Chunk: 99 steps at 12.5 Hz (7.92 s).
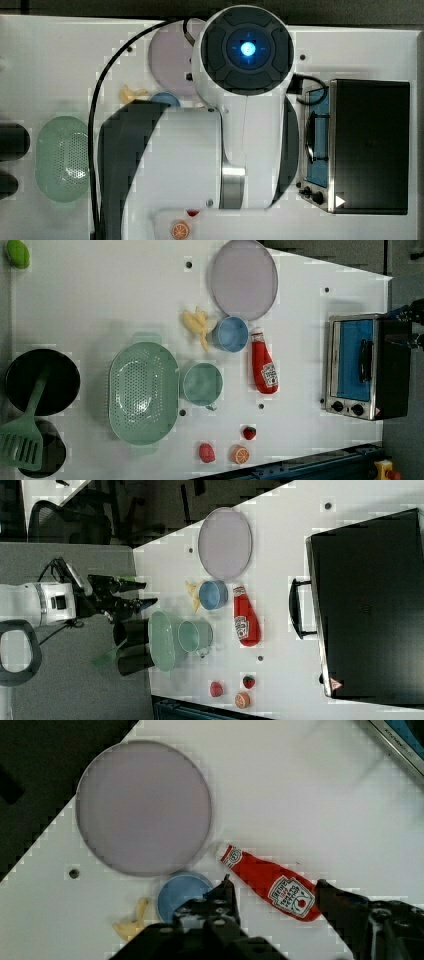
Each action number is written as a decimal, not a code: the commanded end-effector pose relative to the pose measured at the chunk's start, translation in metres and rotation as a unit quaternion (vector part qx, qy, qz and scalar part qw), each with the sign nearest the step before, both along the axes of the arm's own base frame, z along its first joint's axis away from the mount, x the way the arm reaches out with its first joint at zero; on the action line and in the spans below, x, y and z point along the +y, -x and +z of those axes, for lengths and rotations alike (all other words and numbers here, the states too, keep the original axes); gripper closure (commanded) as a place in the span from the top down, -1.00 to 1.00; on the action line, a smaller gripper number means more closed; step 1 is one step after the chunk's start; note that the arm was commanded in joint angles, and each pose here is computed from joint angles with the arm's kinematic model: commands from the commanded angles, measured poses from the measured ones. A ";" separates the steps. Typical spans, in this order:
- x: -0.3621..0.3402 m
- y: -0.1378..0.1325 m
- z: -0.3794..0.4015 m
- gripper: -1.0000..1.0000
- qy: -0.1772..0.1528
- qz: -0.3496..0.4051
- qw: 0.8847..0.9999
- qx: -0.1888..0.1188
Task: Pick Ketchup from the table and place it in strainer.
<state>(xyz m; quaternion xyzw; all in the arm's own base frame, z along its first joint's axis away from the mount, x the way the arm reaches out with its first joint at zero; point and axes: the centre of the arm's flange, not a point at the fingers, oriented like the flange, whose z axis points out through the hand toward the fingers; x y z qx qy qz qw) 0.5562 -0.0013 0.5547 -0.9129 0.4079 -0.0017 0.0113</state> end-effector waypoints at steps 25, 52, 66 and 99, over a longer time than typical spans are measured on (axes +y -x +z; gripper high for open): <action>0.022 0.046 -0.328 1.00 -0.033 0.489 0.870 0.053; 0.174 0.066 -0.121 0.25 0.021 0.468 0.883 0.020; 0.409 0.134 -0.277 0.25 -0.110 0.434 0.894 -0.028; -0.020 0.041 0.015 1.00 0.006 -0.044 0.999 -0.017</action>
